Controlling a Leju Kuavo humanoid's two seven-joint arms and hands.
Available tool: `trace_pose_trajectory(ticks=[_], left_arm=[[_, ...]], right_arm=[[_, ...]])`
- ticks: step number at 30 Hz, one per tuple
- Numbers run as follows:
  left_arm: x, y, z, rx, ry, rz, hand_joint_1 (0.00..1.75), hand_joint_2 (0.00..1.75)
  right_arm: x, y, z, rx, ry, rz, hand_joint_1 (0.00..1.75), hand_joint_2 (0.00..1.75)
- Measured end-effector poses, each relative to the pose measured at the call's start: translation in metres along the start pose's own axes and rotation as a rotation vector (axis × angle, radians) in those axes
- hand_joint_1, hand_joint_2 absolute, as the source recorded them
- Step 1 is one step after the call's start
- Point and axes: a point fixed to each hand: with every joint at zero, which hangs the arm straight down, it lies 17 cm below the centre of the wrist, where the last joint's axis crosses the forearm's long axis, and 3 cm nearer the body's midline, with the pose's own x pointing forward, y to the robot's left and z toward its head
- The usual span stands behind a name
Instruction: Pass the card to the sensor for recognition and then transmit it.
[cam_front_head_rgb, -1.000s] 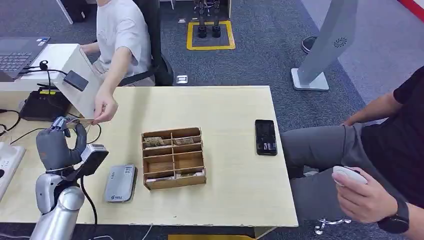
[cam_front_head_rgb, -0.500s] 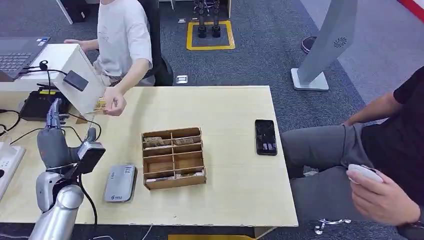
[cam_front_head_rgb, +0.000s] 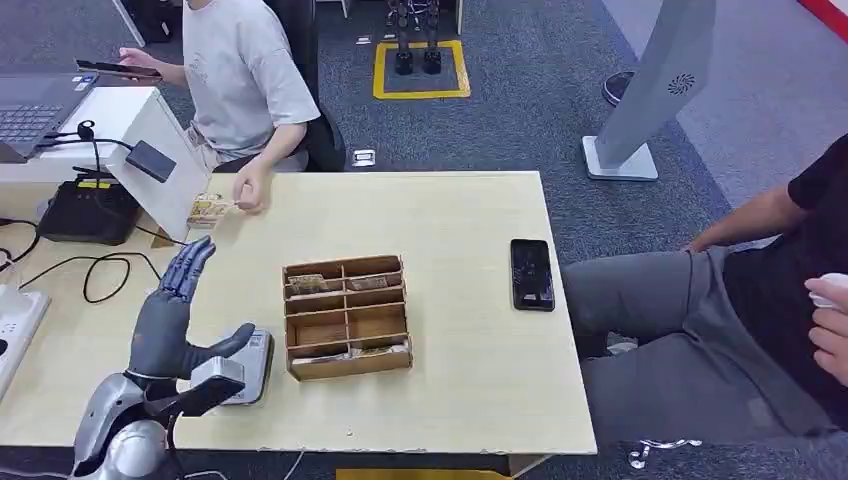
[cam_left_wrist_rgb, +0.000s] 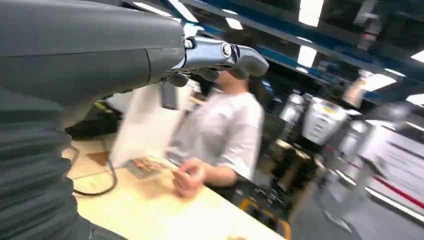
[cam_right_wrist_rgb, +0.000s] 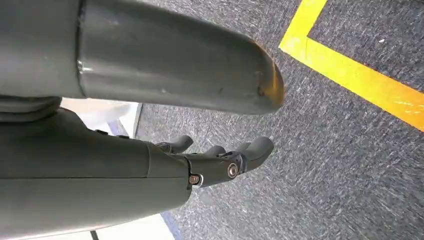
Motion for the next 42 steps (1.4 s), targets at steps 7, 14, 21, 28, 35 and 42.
trace_pose_trajectory(ticks=[7,14,21,28,35,42], left_arm=[[0.046,-0.025,0.008,-0.148,-0.130,-0.101,0.00,1.75],[0.046,-0.050,0.018,-0.224,-0.117,-0.287,0.00,1.75],[0.031,-0.080,0.032,-0.296,-0.051,-0.324,0.00,1.75],[0.027,-0.095,0.034,-0.316,-0.020,-0.313,0.00,1.75],[0.022,-0.107,0.038,-0.365,-0.003,-0.295,0.00,1.75],[0.024,-0.119,0.043,-0.419,0.007,-0.227,0.00,1.75]], right_arm=[[0.002,-0.001,0.000,-0.004,-0.008,-0.014,0.00,0.00],[0.001,-0.003,0.000,-0.009,-0.004,-0.024,0.00,0.00],[-0.003,-0.003,0.000,-0.010,0.017,-0.029,0.00,0.00],[-0.004,-0.002,0.000,-0.007,0.023,-0.031,0.00,0.00],[-0.002,-0.003,0.000,-0.012,0.010,-0.031,0.00,0.00],[-0.002,-0.004,0.000,-0.016,0.012,-0.032,0.00,0.00]])
